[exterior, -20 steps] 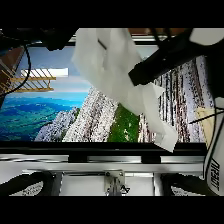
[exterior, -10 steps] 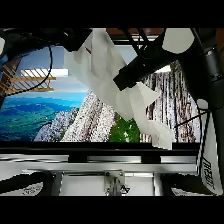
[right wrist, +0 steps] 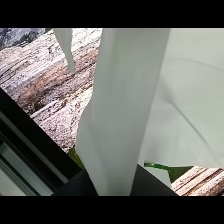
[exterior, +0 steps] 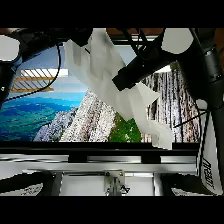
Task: Fold the shirts.
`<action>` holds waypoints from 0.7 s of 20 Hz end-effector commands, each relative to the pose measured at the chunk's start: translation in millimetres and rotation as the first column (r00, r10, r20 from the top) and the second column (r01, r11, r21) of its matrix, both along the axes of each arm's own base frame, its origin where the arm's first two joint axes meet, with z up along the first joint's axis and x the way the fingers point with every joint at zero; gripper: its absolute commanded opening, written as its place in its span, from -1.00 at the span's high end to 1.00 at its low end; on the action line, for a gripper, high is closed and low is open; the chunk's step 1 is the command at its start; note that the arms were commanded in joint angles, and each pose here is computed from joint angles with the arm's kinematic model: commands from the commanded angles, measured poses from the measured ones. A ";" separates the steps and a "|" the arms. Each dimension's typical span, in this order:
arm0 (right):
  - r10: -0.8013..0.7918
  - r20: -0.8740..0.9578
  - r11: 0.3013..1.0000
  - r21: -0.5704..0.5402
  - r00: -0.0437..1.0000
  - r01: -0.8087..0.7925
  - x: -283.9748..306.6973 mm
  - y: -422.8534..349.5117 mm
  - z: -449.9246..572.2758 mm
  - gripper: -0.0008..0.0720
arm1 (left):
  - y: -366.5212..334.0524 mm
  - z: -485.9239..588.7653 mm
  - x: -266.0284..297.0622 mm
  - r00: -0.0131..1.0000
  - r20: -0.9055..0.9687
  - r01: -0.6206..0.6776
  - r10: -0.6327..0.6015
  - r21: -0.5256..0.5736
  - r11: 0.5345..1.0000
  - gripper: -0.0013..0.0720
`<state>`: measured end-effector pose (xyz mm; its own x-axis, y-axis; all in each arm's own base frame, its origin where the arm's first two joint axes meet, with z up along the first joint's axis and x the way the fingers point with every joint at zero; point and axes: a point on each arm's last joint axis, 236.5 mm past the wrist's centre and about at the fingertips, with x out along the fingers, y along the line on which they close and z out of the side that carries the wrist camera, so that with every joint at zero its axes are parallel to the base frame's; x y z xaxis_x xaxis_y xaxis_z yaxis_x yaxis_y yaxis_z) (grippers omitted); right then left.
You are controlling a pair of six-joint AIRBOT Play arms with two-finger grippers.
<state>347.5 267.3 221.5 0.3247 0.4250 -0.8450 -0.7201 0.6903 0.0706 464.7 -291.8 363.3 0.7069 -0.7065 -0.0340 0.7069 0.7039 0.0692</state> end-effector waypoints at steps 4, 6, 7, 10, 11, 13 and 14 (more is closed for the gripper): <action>0.015 -0.021 1.000 0.006 1.000 -0.014 -5.5 2.5 -0.9 0.80 | -14.8 1.6 -0.3 1.000 0.016 0.003 -0.002 -0.024 1.000 0.84; 0.014 -0.028 1.000 -0.002 1.000 -0.014 -6.9 0.4 -2.2 0.54 | -8.3 10.4 4.4 0.999 0.041 -0.028 0.030 -0.047 0.999 0.84; 0.013 -0.033 1.000 -0.014 0.999 -0.014 -7.9 -2.1 -3.5 0.11 | -4.0 14.7 6.8 0.998 0.052 -0.043 0.046 -0.058 0.997 0.84; 0.035 -0.030 0.999 -0.034 0.999 -0.036 -11.0 -5.7 -3.8 0.07 | 7.9 21.9 10.6 0.995 0.066 -0.070 0.074 -0.069 0.995 0.84; 0.036 -0.029 0.999 -0.034 0.999 -0.037 -11.8 -6.0 -3.2 0.07 | 9.6 23.1 10.8 0.995 0.069 -0.073 0.078 -0.070 0.995 0.84; 0.039 -0.026 0.999 -0.034 0.999 -0.040 -12.6 -6.7 -1.8 0.07 | 16.2 24.4 13.4 0.993 0.071 -0.086 0.091 -0.071 0.994 0.84; 0.045 -0.021 0.998 -0.034 0.999 -0.046 -12.9 -6.7 -0.9 0.08 | 18.0 24.6 14.3 0.993 0.071 -0.089 0.094 -0.071 0.993 0.84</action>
<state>336.7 262.6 219.8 0.2904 0.4135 -0.8629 -0.7421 0.6667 0.0697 474.6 -283.5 383.1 0.7516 -0.6576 0.0521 0.6545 0.7532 0.0648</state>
